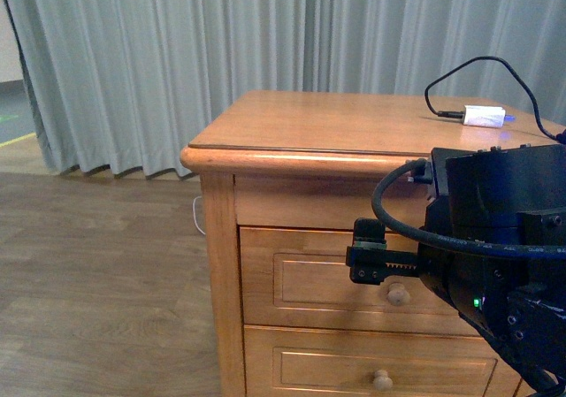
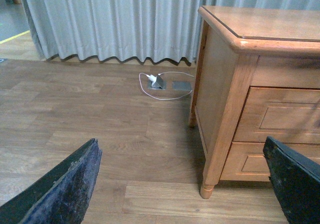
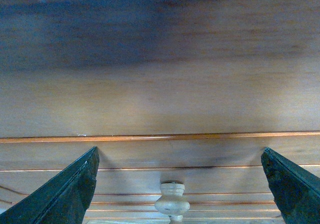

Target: Place pink marker in drawer with both arms

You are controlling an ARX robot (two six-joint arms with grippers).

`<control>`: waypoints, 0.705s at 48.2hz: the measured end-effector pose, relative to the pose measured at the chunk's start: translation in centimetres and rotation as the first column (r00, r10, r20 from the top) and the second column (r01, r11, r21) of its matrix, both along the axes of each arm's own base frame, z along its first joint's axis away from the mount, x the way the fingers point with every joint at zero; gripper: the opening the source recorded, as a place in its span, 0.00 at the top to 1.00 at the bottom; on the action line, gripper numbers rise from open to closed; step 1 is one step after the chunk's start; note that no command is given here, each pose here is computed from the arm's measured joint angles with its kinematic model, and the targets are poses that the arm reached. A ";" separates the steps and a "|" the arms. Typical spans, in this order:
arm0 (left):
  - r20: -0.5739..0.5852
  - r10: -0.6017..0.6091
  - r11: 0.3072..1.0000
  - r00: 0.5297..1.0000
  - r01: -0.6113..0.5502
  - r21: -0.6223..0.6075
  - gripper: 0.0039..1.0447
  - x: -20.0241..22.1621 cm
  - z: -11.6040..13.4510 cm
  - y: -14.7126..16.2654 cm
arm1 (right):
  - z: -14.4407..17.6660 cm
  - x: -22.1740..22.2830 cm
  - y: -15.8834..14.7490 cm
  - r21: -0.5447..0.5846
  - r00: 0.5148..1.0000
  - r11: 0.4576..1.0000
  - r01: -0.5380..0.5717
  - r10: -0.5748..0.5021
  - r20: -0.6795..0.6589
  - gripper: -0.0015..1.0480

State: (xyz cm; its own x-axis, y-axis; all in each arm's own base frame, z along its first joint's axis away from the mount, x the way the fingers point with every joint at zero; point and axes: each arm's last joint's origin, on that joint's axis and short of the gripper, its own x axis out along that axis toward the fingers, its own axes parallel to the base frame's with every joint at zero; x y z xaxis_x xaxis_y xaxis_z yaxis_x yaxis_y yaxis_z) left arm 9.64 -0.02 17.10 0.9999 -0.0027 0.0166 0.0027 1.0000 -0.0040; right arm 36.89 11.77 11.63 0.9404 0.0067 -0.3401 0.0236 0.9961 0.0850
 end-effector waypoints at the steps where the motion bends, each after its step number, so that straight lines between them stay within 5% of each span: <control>1: 0.000 0.000 1.000 1.000 0.000 0.000 0.06 0.0 0.0 0.0 | 0.0 0.0 0.0 0.000 1.000 1.000 0.000 0.000 0.000 0.08; 18: 0.000 0.000 1.000 1.000 0.000 0.000 0.06 0.0 0.0 0.0 | 0.7 -0.7 -0.4 -0.075 0.993 0.996 -0.044 0.035 -0.111 0.08; 34: 0.000 0.000 1.000 1.000 0.000 0.000 0.06 0.0 0.0 0.0 | 8.1 -6.2 -2.6 -0.057 0.975 0.993 -0.100 0.087 -0.205 0.08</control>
State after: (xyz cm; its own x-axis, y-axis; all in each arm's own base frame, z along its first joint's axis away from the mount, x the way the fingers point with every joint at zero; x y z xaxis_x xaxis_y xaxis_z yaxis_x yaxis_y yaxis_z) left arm 9.64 -0.02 17.10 0.9999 -0.0027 0.0166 0.0027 1.0000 -0.0036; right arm 30.72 9.19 19.77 0.8484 0.0625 -0.5256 -0.0601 0.9980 0.0216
